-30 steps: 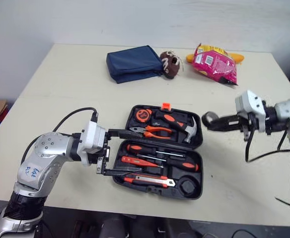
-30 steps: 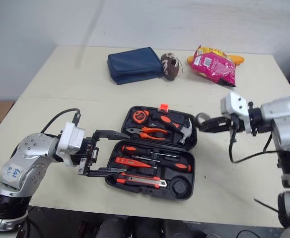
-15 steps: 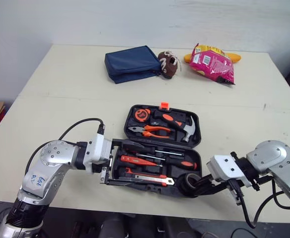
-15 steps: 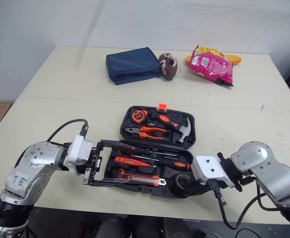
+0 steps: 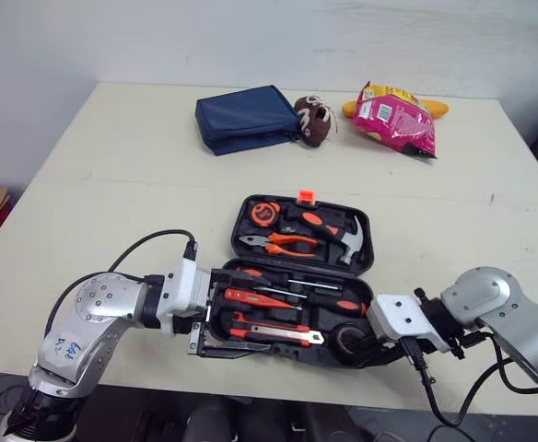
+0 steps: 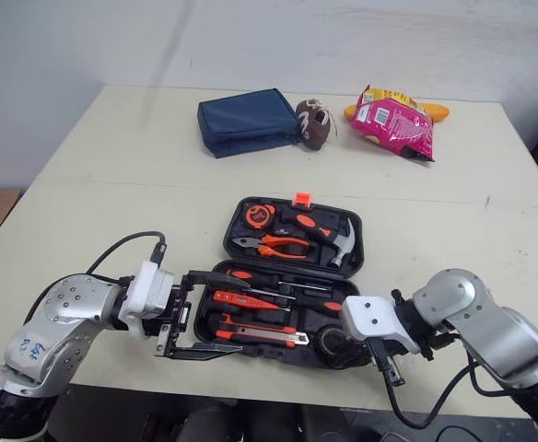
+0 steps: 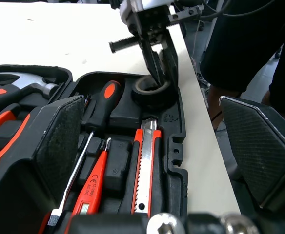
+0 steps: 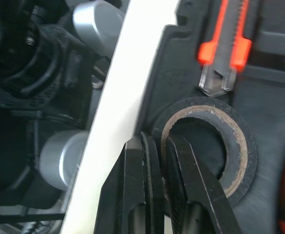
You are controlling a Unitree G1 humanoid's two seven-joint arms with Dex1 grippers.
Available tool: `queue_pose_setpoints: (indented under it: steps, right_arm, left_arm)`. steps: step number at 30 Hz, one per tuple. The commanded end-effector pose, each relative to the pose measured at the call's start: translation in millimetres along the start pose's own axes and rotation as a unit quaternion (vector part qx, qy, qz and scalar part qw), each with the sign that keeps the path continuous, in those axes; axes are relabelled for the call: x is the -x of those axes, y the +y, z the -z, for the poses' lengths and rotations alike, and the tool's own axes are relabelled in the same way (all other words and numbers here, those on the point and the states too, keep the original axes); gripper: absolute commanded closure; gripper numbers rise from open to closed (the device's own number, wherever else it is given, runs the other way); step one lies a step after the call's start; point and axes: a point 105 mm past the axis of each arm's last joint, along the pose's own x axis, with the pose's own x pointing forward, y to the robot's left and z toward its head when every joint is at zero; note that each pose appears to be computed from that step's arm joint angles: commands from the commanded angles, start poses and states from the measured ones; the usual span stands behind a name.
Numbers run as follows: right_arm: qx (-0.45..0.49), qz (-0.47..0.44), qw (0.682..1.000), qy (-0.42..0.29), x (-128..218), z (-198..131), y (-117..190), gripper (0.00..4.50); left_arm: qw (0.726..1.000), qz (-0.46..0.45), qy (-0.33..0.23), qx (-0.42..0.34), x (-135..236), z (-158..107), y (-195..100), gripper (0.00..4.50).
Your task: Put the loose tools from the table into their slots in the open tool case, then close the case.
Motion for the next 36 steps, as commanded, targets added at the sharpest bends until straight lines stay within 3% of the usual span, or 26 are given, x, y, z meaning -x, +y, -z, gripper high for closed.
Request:
queue_pose_setpoints:
  steps: [1,10,15,25,32,36]
  right_arm:
    - [0.012,-0.017,1.0,0.009,-10,0,9,4.47]
    - [-0.021,0.034,0.998,0.043,1,10,-12,4.47]
    - [-0.109,0.05,0.993,-0.003,3,-2,-22,4.47]
    - [-0.056,0.047,0.997,0.036,-1,6,-24,4.47]
    - [-0.018,0.065,0.998,-0.017,1,-10,-35,4.47]
    - [0.027,0.048,0.997,-0.058,11,-19,-34,2.85]
  left_arm:
    - [1.0,-0.003,-0.006,-0.011,3,-8,1,0.0]
    - [1.0,-0.006,-0.002,-0.01,3,-9,3,0.0]
    - [1.0,-0.009,-0.003,-0.013,0,-10,4,0.0]
    - [1.0,-0.019,0.0,-0.012,2,-10,4,0.0]
    - [1.0,-0.026,0.002,-0.013,5,-9,7,0.0]
    - [0.999,-0.03,0.002,-0.011,7,-8,8,0.0]
